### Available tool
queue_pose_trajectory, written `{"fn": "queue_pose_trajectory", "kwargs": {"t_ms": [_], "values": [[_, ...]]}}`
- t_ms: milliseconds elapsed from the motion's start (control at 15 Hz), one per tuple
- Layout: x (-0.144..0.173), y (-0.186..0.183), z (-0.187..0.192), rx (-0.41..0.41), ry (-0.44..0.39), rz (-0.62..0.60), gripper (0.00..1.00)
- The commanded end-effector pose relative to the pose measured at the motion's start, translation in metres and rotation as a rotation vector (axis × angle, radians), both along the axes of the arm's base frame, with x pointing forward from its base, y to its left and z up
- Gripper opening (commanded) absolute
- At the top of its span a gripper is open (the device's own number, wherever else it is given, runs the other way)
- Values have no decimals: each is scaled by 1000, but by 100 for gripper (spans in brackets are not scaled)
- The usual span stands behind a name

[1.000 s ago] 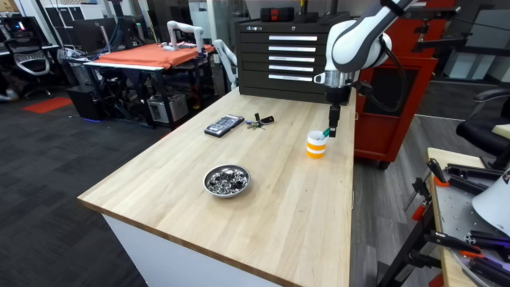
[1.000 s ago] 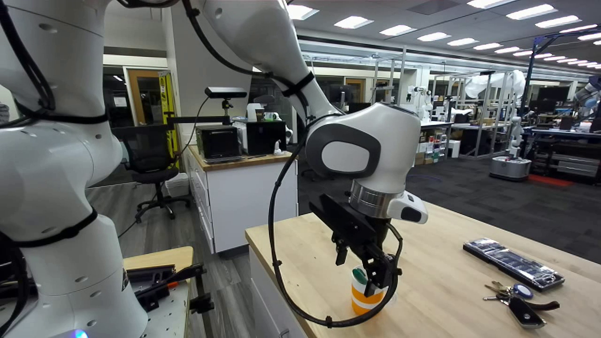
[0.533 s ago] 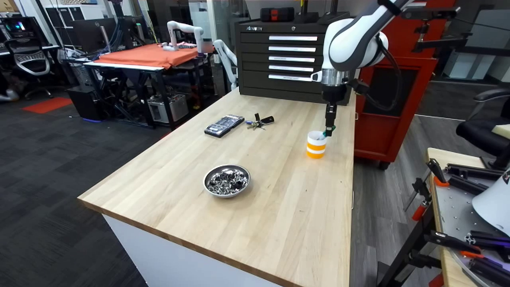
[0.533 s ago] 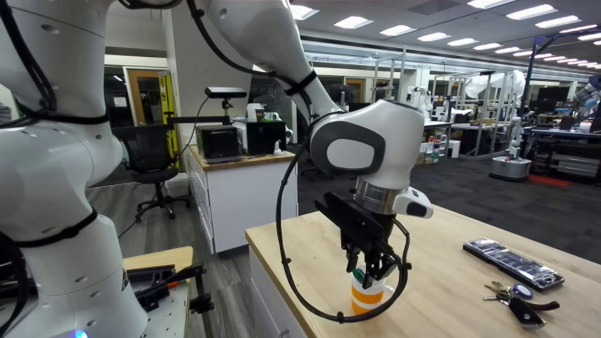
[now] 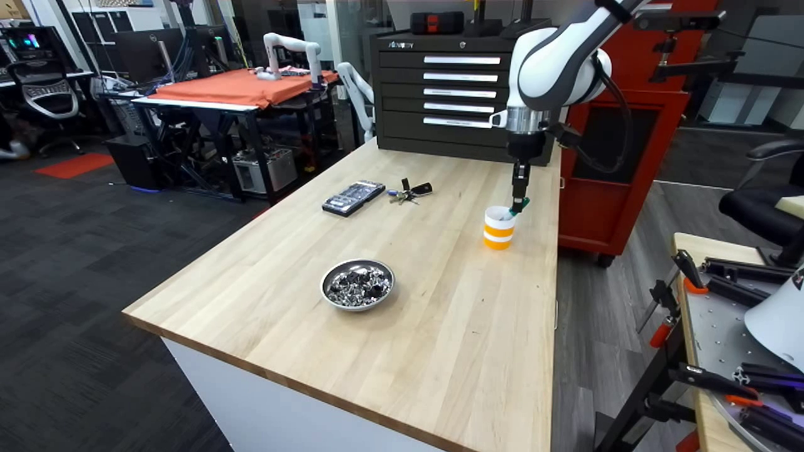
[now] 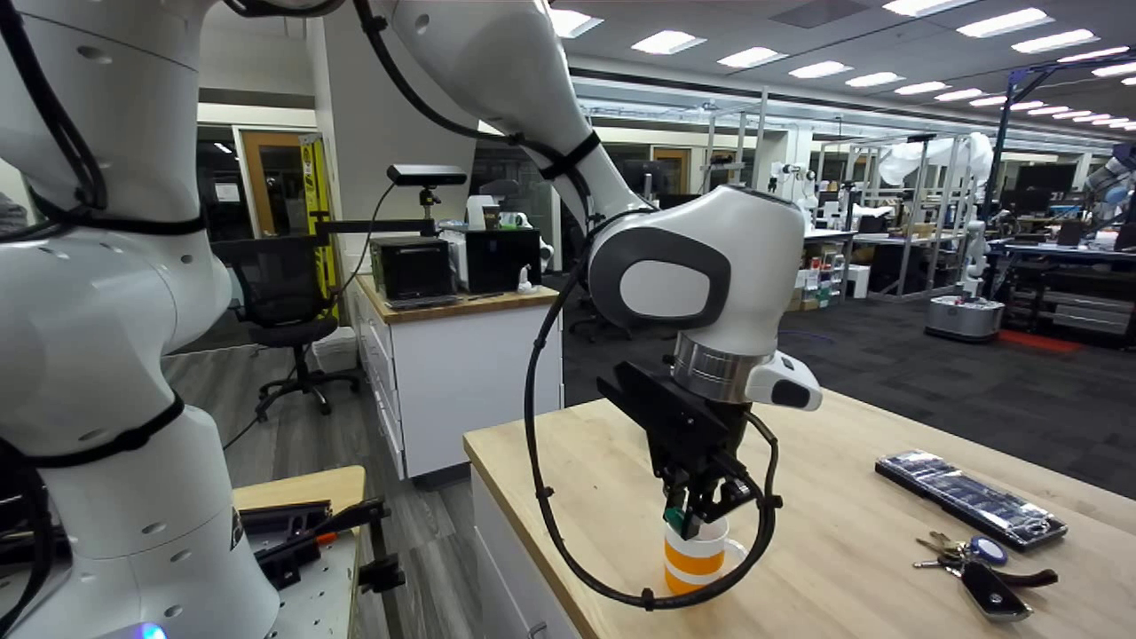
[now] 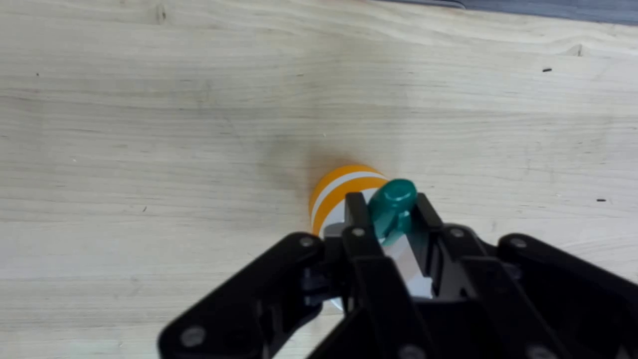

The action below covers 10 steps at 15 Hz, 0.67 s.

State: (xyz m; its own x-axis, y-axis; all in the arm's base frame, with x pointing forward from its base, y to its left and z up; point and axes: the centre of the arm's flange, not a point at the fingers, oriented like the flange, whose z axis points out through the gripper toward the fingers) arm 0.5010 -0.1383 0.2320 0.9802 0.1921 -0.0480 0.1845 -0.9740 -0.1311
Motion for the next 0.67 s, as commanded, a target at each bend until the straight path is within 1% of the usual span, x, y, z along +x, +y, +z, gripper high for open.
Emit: {"fn": "queue_pose_trajectory", "kwargs": {"t_ms": [0,267,600], "values": [[-1,-5,9,-1,10,2,6],[0,-6,26,-27,11,9,6],[8,-8,47,-60,30,23,6]]}}
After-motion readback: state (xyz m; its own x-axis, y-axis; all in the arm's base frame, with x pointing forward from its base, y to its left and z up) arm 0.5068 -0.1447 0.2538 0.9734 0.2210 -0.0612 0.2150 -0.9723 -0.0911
